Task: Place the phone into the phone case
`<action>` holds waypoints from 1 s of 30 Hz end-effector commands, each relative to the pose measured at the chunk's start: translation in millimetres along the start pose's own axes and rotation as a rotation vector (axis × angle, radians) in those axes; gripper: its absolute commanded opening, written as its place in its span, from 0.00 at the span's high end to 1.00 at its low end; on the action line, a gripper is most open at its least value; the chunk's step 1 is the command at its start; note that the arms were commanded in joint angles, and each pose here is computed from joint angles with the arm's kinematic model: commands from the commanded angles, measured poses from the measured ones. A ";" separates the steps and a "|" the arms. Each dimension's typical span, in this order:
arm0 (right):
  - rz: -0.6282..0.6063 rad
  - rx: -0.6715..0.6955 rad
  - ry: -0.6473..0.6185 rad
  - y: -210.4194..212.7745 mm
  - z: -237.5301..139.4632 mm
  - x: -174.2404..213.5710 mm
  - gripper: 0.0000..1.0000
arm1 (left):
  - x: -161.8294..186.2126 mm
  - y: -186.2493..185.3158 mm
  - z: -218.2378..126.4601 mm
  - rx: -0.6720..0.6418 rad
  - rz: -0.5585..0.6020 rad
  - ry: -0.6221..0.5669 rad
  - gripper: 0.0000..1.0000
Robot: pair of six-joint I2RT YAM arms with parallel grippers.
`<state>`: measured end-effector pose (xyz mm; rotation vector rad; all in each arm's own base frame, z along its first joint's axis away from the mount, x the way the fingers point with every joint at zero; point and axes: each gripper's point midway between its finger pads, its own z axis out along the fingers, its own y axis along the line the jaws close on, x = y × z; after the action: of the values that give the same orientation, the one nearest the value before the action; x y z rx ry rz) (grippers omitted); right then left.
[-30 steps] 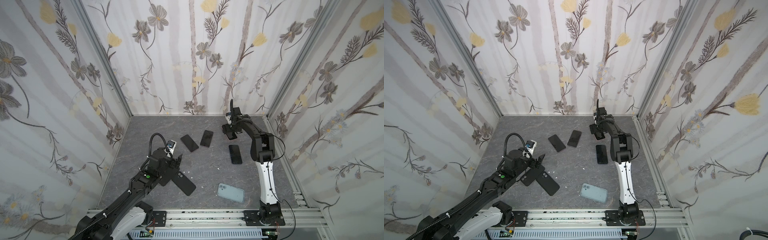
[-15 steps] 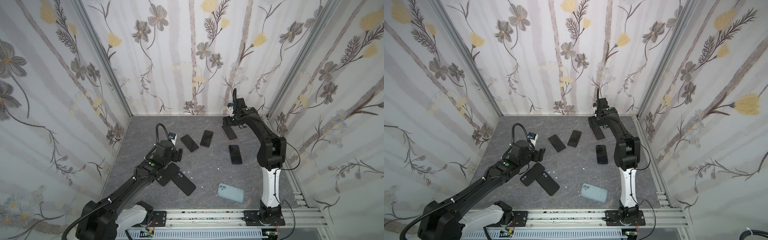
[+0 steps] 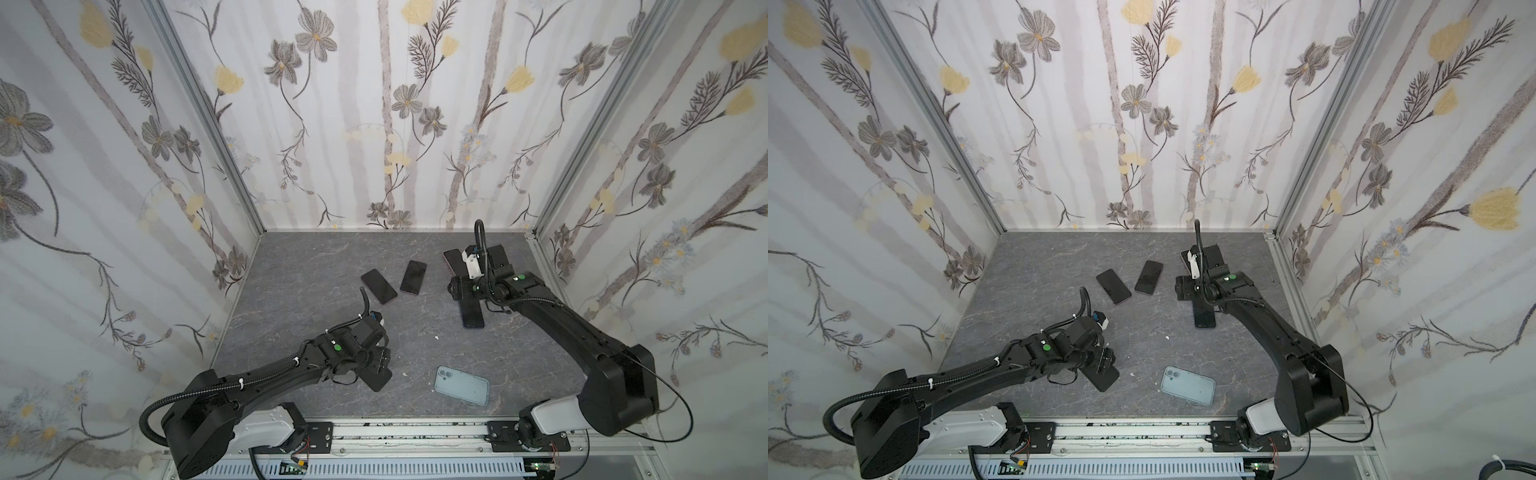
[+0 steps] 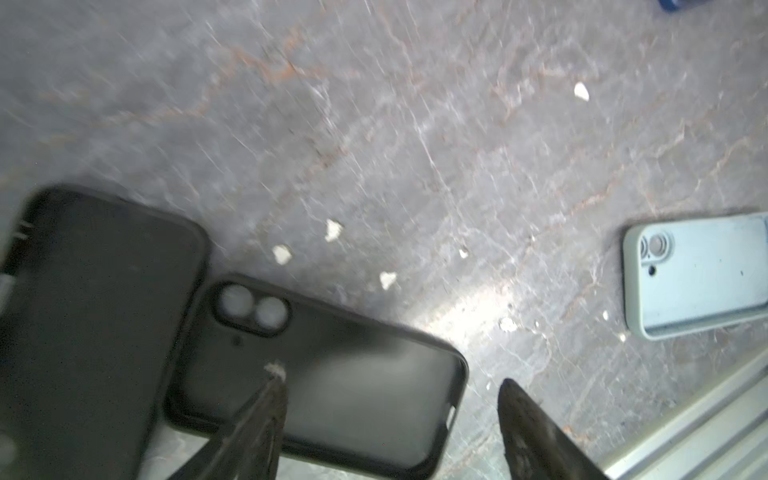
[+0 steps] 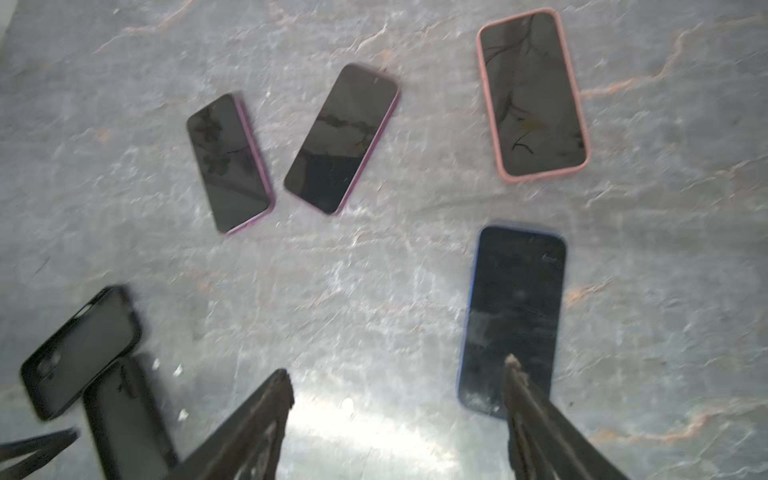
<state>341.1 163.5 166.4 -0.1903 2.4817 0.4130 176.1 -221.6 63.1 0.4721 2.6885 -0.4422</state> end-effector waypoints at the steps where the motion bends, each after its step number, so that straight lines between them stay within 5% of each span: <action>1: 0.077 -0.041 -0.051 8.7 -4.7 18.3 0.22 | 21.2 -2.3 9.4 0.018 -0.086 0.058 0.22; 11: 0.118 0.035 -0.078 -18.1 -24.3 65.9 0.22 | 56.7 -17.7 33.0 0.093 -0.094 0.190 0.21; 20: 0.109 0.044 -0.146 -15.2 -39.4 41.9 0.21 | 49.2 -41.6 48.1 0.192 -0.107 0.200 0.21; 30: 0.103 0.065 -0.149 -17.9 -39.9 38.5 0.21 | 2.7 -44.6 59.0 0.140 -0.199 0.036 0.20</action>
<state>288.0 134.3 165.0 -0.0136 2.3793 0.3973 169.6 -289.7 29.7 0.3596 2.7298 -0.7555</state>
